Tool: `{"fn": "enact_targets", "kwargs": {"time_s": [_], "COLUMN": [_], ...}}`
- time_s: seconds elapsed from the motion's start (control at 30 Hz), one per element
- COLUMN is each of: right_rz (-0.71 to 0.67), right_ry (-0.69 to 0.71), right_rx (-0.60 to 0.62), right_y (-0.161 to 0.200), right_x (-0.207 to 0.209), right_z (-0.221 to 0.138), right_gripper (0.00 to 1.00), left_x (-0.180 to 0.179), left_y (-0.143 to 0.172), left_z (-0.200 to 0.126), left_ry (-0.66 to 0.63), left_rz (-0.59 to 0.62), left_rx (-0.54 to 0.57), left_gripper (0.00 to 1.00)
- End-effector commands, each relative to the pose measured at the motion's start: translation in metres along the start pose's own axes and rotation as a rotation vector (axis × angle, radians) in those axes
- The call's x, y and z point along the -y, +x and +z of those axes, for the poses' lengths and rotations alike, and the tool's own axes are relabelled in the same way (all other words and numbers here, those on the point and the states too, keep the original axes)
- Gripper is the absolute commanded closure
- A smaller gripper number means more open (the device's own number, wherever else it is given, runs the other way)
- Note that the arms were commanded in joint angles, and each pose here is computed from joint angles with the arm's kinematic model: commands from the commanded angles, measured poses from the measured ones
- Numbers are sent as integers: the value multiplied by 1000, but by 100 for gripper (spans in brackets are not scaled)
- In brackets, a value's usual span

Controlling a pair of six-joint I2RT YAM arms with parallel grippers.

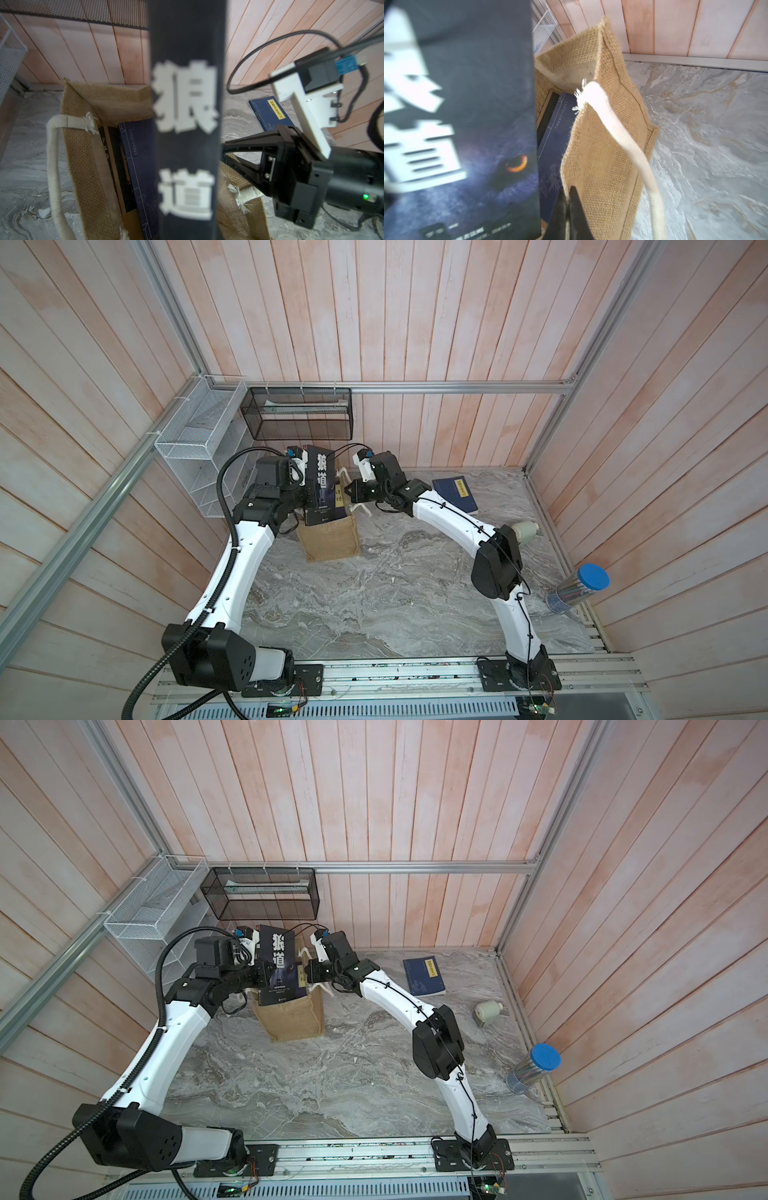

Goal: Put the books into the canvas bag
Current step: Place the book in the canvas bag.

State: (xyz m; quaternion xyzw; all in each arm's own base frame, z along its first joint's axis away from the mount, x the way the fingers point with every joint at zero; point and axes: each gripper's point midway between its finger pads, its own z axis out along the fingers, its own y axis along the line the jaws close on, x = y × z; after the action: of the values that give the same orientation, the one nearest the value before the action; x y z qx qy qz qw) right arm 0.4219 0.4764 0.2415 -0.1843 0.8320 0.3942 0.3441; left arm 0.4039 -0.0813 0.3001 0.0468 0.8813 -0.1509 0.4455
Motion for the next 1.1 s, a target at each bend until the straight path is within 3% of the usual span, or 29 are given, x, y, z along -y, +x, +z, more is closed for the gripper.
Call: {"fn": "enact_targets", "kwargs": {"time_s": [0.0,0.23,0.57,0.77,0.9,1.07], "right_rz": [-8,5,-5,10,17,32], "right_ry": [-40,-84,-94,-95,-103,-125], "right_rx": [55,112,107,109,107,98], "right_y": [-5,-7,-14,-15,-16,-14], "right_x": [-25,-33,-30,-23,-21,-23], "right_z": [-20,-34,-33,-33,-32,-30], "right_gripper": [100,100,100,100,100,100], "left_x": [3,7,21,20,10,-7], "left_y": [5,20,10,15,29,55], "left_z": [-16,-5,22,46,69,89], "left_ry": [5,39,185,309,340,345], "left_rz": [-7,-62,-101,-201,-241,-277], "left_rx": [-21,-157,-211,-263,-316,-375], "left_gripper": [100,100,100,100,100,92]}}
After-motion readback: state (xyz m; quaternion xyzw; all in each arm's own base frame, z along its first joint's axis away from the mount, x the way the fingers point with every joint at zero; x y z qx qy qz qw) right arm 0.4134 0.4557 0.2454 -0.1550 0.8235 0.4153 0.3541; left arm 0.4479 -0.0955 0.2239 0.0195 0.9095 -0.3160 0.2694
